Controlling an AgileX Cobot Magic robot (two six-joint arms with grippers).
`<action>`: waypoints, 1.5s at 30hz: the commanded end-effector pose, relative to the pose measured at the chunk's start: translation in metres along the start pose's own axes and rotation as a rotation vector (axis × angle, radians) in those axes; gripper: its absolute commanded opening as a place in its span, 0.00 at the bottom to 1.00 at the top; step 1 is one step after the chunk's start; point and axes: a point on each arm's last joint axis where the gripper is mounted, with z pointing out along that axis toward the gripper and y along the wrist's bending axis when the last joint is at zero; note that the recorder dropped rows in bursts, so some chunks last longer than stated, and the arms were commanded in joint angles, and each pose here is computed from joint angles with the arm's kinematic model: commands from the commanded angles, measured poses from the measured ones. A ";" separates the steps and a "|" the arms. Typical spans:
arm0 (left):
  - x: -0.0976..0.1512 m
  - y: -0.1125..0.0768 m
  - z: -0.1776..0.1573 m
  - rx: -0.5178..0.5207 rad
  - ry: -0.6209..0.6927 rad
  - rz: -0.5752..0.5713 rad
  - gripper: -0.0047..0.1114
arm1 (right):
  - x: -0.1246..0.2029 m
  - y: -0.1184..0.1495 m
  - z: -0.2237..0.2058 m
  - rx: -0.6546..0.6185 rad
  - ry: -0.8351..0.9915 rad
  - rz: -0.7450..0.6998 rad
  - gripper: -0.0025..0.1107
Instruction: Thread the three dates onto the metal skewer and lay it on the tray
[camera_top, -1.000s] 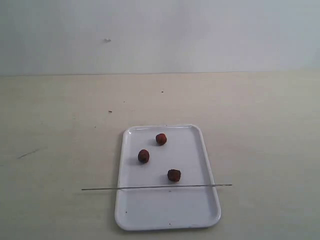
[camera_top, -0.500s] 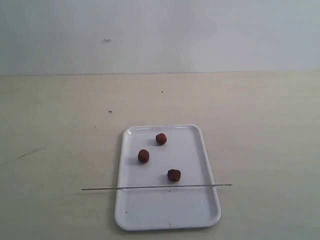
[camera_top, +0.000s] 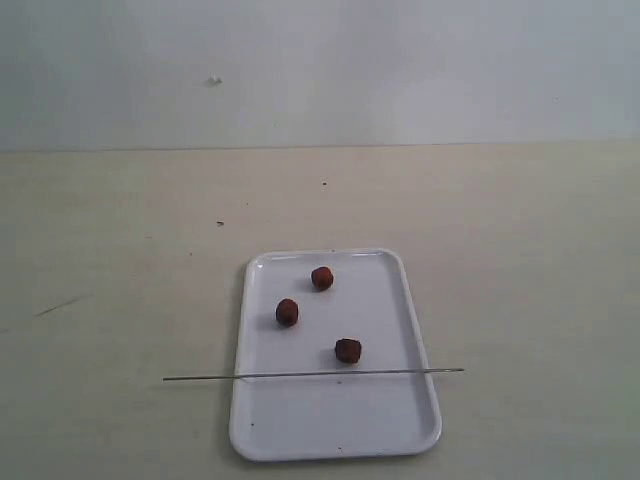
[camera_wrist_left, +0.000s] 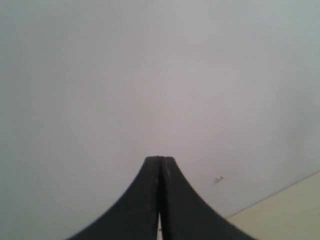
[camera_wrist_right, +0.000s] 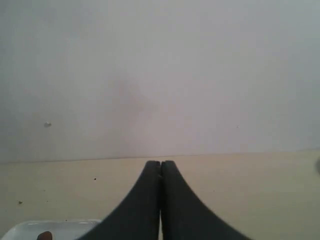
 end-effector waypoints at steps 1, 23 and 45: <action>-0.013 0.000 -0.008 0.096 0.048 -0.380 0.04 | 0.000 0.000 -0.001 -0.004 -0.008 -0.007 0.02; 0.097 -0.021 0.091 0.458 1.136 -0.031 0.04 | 0.000 0.000 -0.001 -0.004 -0.008 -0.009 0.02; 0.050 -0.073 0.113 0.561 0.710 0.189 0.04 | 0.000 0.000 -0.001 -0.004 -0.008 -0.009 0.02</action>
